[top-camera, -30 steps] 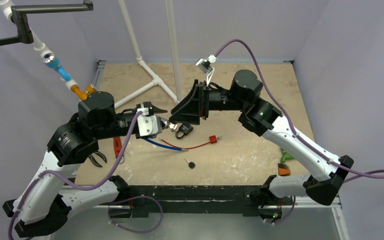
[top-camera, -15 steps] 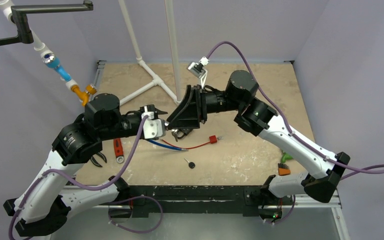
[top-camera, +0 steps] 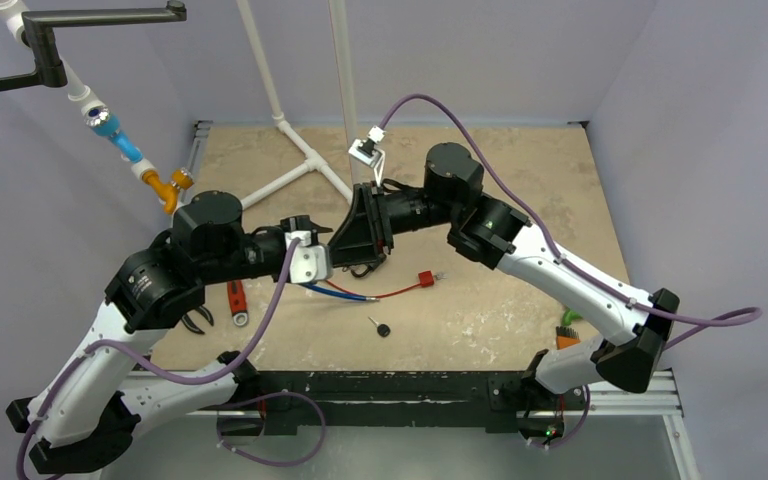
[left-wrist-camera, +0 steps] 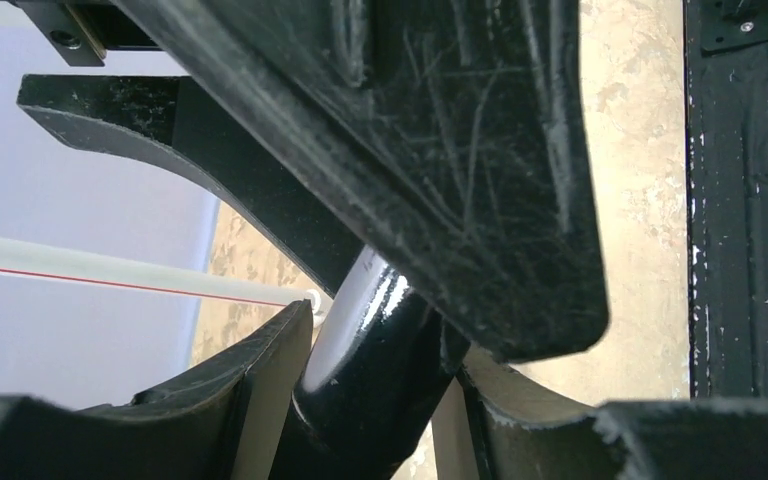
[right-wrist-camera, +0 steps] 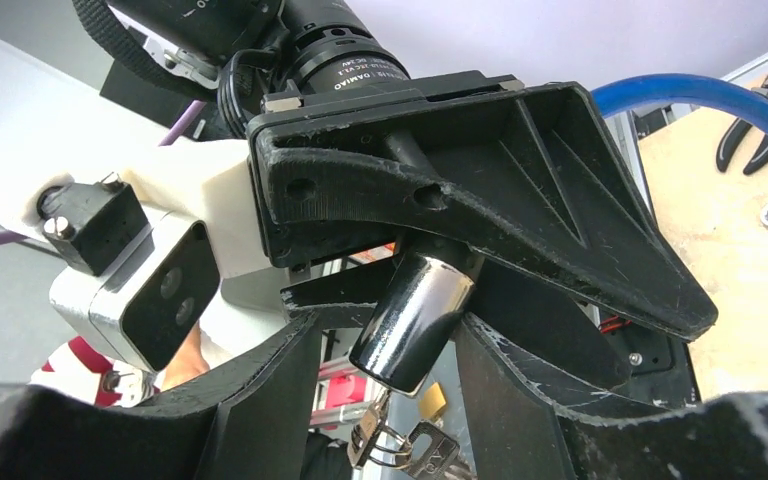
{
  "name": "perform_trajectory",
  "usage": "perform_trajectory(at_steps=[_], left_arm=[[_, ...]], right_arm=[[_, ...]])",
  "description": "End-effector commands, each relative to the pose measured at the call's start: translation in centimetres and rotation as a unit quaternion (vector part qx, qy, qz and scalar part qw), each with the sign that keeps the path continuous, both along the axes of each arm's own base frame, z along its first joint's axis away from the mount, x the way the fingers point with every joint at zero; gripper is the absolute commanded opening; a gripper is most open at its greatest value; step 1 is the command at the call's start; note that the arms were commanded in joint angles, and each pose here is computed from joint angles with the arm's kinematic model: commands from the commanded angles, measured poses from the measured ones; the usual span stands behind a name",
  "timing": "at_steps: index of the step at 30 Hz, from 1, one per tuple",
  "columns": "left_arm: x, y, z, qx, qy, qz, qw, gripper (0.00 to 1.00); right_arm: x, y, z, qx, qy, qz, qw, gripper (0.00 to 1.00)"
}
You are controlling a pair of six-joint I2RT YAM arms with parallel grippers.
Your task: Unlock with the key
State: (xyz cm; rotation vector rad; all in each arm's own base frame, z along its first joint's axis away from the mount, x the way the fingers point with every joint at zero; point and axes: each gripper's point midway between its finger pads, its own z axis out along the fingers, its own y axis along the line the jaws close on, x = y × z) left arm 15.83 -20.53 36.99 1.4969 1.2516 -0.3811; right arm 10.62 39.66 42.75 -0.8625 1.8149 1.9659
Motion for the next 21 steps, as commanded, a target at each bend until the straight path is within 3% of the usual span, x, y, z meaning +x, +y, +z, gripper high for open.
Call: perform_trajectory(at_steps=[1, 2, 5, 9, 12, 15, 17, 19, 21], left_arm=[[0.1, -0.5, 2.5, -0.029, -0.048, -0.012, 0.998, 0.0], [0.1, -0.5, 2.5, -0.028, -0.048, -0.012, 0.998, 0.0], [-0.1, -0.5, 2.4, -0.027, -0.048, -0.016, 0.998, 0.0], [-0.2, -0.5, 2.8, -0.03, -0.05, -0.018, 0.998, 0.0], [-0.4, -0.4, 3.6, -0.039, -0.048, -0.014, 0.998, 0.04], [-0.8, -0.2, 4.6, -0.054, -0.031, -0.008, 0.998, 0.32], [-1.1, -0.1, 5.6, -0.071, -0.016, 0.001, 0.997, 0.65], [-1.3, 0.1, 6.6, -0.081, -0.011, 0.004, 0.997, 0.9], [-0.8, 0.5, 8.1, -0.098, -0.018, 0.026, 0.995, 1.0]], right_arm=[[-0.6, -0.2, 1.4, 0.009, -0.016, 0.006, 1.0, 0.52], [-0.6, -0.2, 1.4, 0.009, -0.016, 0.004, 1.0, 0.51], [-0.3, -0.1, 1.9, 0.014, -0.017, -0.004, 1.0, 0.36], [-0.3, -0.1, 2.1, 0.012, -0.01, -0.006, 1.0, 0.0], [-0.5, -0.4, 2.9, 0.022, -0.019, -0.006, 1.0, 0.0], [-0.7, -1.0, 4.3, 0.037, -0.045, -0.012, 0.998, 0.0], [-0.8, -1.3, 5.3, 0.045, -0.063, -0.017, 0.997, 0.0], [-0.9, -1.6, 6.3, 0.055, -0.076, -0.019, 0.995, 0.0], [-0.8, -1.8, 7.2, 0.063, -0.087, -0.022, 0.994, 0.0]])
